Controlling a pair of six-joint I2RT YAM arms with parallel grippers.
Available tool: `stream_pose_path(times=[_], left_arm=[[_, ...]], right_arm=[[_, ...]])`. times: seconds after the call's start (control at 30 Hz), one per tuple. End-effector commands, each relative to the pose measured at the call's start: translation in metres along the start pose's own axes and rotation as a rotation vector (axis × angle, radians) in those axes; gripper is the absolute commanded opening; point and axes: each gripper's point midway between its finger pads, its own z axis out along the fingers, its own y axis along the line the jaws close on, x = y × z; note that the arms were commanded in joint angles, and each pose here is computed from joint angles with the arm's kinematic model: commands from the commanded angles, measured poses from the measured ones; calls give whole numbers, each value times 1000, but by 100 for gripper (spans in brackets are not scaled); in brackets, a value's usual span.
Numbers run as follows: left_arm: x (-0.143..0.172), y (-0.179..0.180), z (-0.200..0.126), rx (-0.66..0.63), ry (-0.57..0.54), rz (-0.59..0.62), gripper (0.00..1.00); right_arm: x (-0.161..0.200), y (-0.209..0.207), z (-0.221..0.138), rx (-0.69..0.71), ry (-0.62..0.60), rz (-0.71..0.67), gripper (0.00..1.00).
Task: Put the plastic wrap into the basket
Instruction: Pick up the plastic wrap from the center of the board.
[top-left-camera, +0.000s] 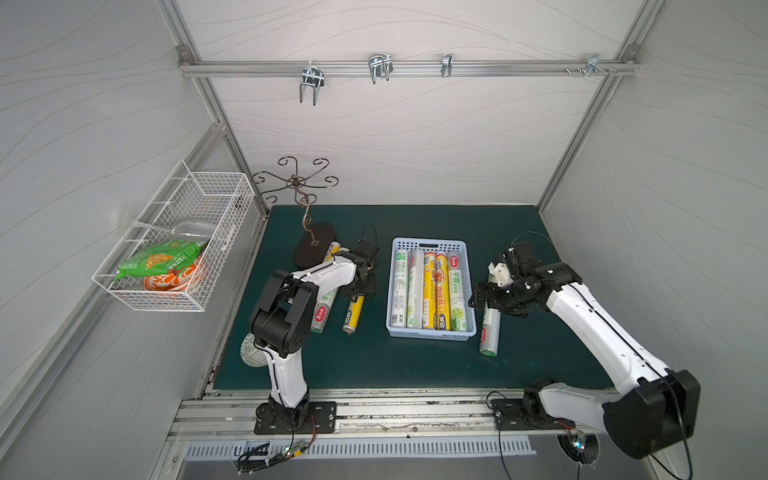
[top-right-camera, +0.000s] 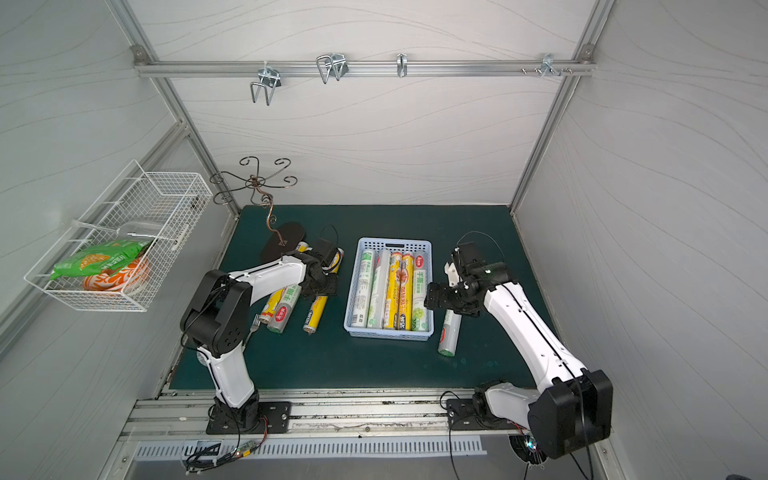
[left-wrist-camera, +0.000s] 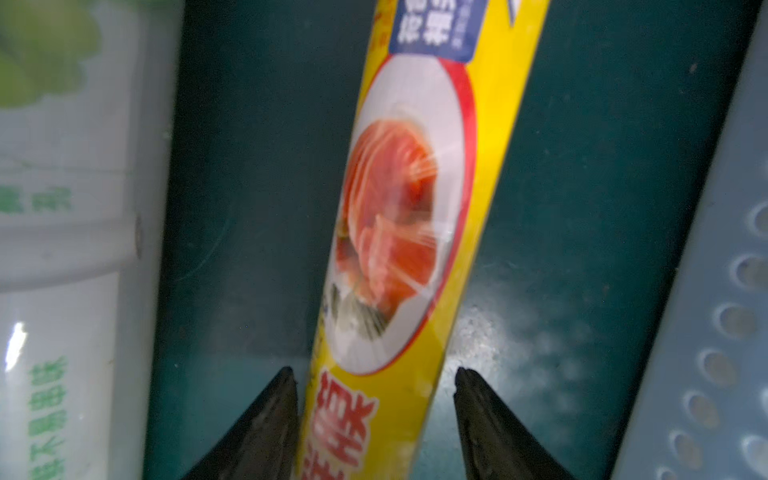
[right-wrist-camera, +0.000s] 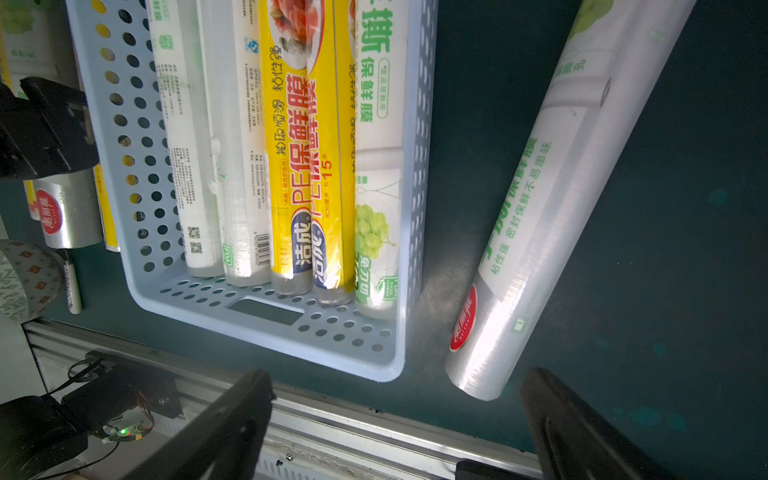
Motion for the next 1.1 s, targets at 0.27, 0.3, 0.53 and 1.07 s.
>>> stream_pose_path(times=[0.27,0.3,0.53,1.07], left_arm=[[-11,-15,6,42,-8,31,49],[-11,-15,5,43,-9,33,47],[-12,-19,-8,79,-29,30,35],[-30,-26,-114,147,-197,-25,28]], right_arm=[[1,0,0,-9,-1,11,99],[1,0,1,-9,0,9,99],[1,0,0,-12,0,11,99],[0,1,-5,-9,-19,11,99]])
